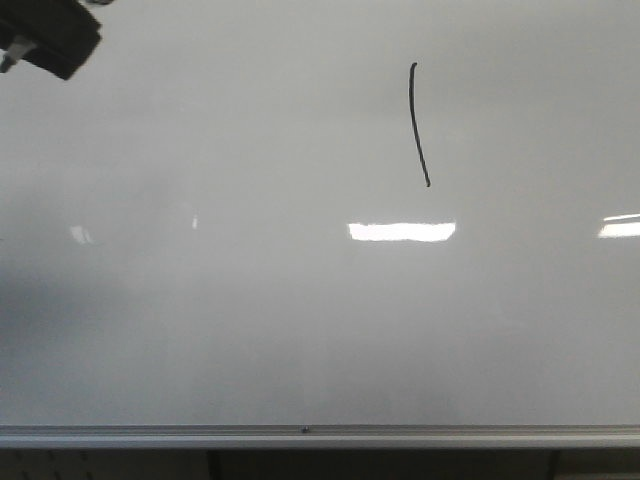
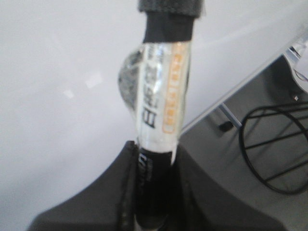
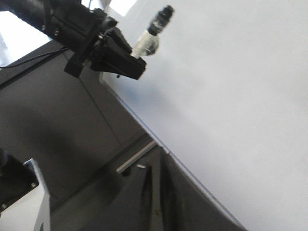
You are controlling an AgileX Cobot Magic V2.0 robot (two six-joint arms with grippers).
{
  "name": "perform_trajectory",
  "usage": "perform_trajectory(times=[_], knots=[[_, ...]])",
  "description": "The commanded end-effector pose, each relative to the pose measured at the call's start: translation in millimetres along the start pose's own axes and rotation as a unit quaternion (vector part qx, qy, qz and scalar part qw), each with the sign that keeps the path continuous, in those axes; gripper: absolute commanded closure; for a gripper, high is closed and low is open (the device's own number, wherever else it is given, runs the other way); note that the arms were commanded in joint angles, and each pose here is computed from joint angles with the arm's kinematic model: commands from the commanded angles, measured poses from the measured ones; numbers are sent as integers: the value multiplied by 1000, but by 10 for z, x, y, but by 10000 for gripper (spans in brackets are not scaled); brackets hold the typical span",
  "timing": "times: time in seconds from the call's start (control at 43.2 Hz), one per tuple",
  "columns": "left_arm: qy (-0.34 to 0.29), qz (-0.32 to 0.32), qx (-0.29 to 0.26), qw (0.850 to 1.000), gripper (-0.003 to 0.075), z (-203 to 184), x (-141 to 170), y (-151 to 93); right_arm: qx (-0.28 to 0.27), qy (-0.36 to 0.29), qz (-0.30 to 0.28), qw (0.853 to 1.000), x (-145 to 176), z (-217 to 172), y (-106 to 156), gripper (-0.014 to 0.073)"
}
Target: Write number 1 on whiteboard
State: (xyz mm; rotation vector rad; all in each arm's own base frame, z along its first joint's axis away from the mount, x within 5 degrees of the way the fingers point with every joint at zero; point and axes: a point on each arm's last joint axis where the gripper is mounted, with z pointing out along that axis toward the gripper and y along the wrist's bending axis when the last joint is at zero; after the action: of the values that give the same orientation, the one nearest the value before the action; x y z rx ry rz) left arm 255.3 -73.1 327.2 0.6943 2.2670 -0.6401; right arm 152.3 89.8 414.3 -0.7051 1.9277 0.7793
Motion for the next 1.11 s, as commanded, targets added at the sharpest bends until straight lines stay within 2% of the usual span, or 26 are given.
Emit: perform_trajectory(times=[0.0,0.046,0.139,0.301,0.37,0.555,0.926,1.088], knots=[[-53,-41,-37,997,741,-211,-79,136,44,-72,11,996,56,-135,21,632],[-58,-59,-57,995,741,-250,-31,237,59,-85,13,995,161,-171,31,666],[-66,-92,-100,989,741,-311,119,424,85,-108,18,990,382,-237,54,655],[-79,-152,-186,967,741,-314,448,729,104,-129,18,986,656,-319,108,654],[-70,-164,-207,962,741,-257,562,816,105,-125,21,986,720,-306,102,654],[-67,-178,-249,950,741,-130,619,1077,101,-115,25,988,755,-280,92,654],[-37,-200,-248,947,741,178,583,1490,100,-114,25,988,756,-279,93,654],[-41,-198,-249,947,740,210,503,1585,100,-114,25,988,756,-279,93,654]])
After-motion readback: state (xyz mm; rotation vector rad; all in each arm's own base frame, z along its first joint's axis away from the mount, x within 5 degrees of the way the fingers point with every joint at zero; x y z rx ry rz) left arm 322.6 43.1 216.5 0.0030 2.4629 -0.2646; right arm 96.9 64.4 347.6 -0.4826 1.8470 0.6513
